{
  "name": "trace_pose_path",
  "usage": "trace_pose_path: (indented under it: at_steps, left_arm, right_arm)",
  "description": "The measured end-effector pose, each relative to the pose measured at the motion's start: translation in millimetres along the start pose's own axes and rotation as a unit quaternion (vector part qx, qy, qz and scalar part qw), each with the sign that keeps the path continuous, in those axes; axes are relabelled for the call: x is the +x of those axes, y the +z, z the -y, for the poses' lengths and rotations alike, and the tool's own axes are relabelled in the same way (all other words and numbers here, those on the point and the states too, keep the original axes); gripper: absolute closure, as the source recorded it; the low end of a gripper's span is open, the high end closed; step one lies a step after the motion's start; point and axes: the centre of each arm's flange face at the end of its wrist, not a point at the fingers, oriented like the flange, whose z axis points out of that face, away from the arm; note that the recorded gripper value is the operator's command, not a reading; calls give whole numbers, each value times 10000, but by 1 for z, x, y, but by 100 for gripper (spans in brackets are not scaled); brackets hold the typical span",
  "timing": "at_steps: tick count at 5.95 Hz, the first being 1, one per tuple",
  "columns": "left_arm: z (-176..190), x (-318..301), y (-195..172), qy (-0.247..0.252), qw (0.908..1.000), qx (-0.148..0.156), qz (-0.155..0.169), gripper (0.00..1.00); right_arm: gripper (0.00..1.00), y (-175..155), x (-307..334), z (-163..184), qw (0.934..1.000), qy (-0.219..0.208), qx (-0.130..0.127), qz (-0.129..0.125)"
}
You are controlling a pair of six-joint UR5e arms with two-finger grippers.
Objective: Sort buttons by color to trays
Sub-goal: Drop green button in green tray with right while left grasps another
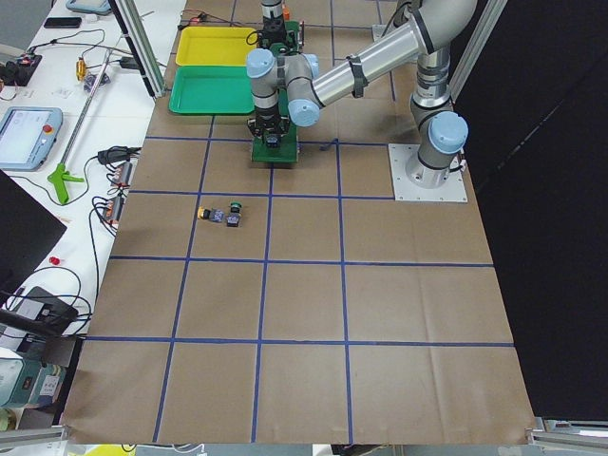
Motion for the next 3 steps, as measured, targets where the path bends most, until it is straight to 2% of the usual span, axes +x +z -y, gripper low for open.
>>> trace_pose_path:
  at_steps: [1, 2, 3]
  left_arm:
    - [-46, -21, -9, -221, 9997, 16, 112, 2]
    - [-81, -48, -14, -222, 9995, -4, 210, 2]
    - [-100, -74, -7, -44, 9997, -31, 247, 2]
  right_arm:
    - [87, -7, 1, -10, 9999, -1, -115, -70]
    - [87, -16, 5, -28, 9998, -22, -135, -150]
    - [86, -32, 9, -48, 9995, -11, -124, -292]
